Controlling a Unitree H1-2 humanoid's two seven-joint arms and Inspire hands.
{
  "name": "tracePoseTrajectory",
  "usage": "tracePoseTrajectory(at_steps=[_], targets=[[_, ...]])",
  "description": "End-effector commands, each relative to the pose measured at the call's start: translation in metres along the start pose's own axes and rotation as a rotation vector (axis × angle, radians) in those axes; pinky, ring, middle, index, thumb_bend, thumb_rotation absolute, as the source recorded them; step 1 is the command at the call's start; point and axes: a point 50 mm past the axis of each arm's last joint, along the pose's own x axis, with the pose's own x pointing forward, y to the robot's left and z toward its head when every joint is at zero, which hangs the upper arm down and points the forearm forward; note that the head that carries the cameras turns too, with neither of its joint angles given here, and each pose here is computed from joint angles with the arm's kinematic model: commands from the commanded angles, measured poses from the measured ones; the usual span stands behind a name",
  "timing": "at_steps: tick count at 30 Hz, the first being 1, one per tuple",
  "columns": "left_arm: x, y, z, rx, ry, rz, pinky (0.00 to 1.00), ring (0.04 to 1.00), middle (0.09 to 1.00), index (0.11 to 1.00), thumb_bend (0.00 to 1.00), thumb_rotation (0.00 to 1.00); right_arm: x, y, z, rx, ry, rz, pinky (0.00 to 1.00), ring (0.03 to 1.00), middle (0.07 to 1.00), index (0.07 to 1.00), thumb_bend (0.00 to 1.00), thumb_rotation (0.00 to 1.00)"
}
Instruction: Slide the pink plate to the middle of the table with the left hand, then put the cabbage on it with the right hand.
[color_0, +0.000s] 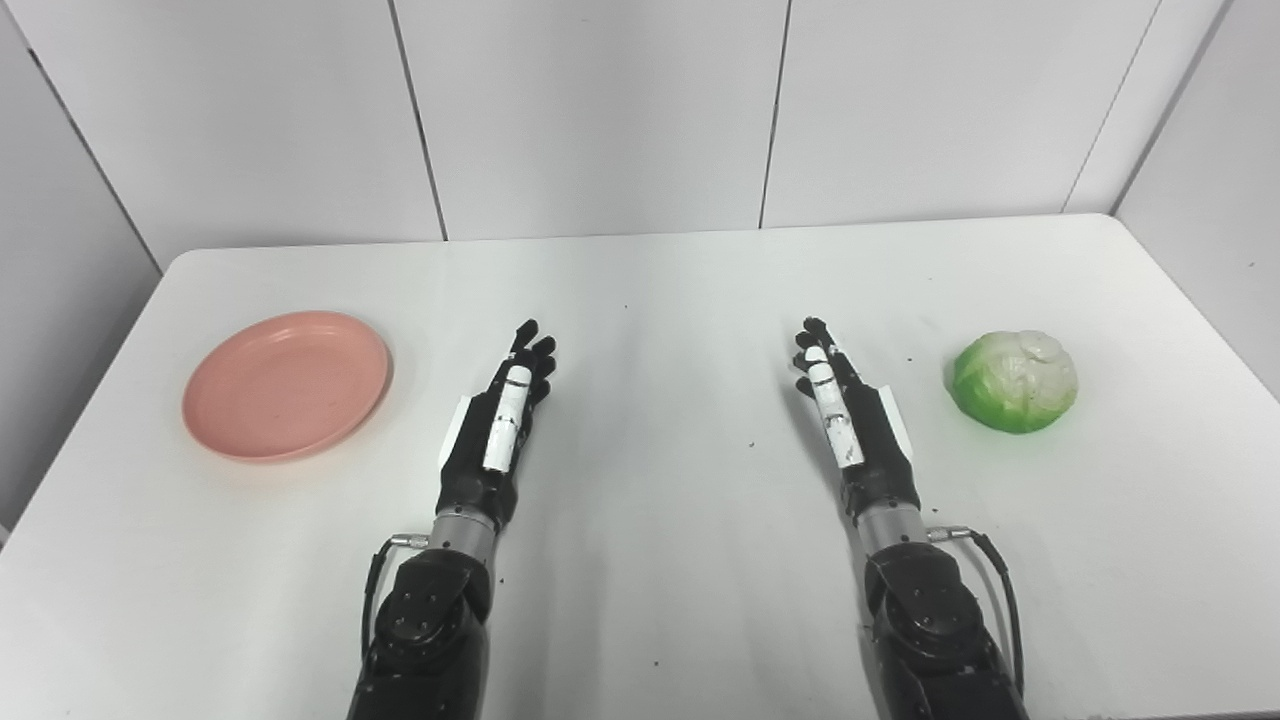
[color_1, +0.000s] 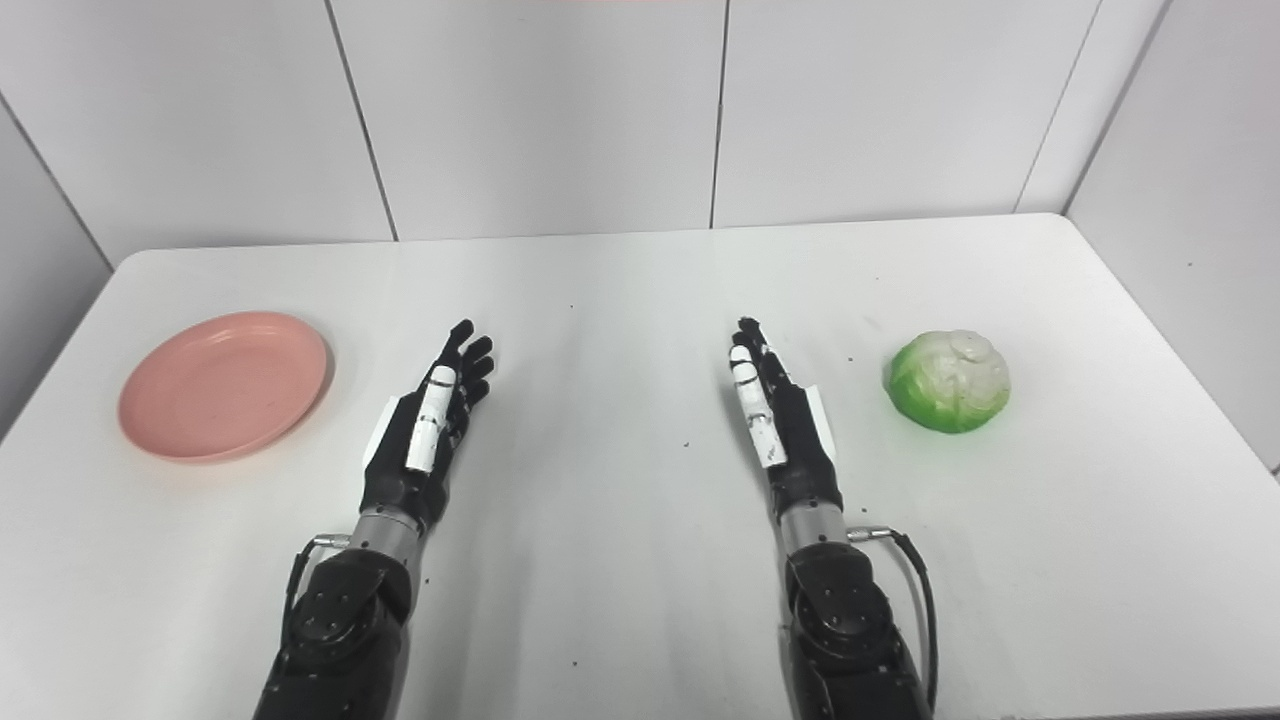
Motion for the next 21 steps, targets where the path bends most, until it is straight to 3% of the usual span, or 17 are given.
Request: tracePoseTrajectory(at_steps=[1, 21], targets=[[-0.001, 0.002, -0.0034, -0.003, 0.011, -0.001, 0.98, 0.959, 0.952, 0.952, 0.43, 1.0, 0.0019, 0.0058, 0.0005, 0.001, -0.011, 0.024, 0.89, 0.907, 0.923, 0.925, 0.16, 1.0], [-0.0009, 0.0005, -0.004, -0.005, 0.014, -0.004, 0.98, 0.958, 0.95, 0.95, 0.44, 1.0, 0.0018, 0.0046, 0.0001, 0.009, 0.001, 0.019, 0.9, 0.906, 0.921, 0.923, 0.17, 1.0]])
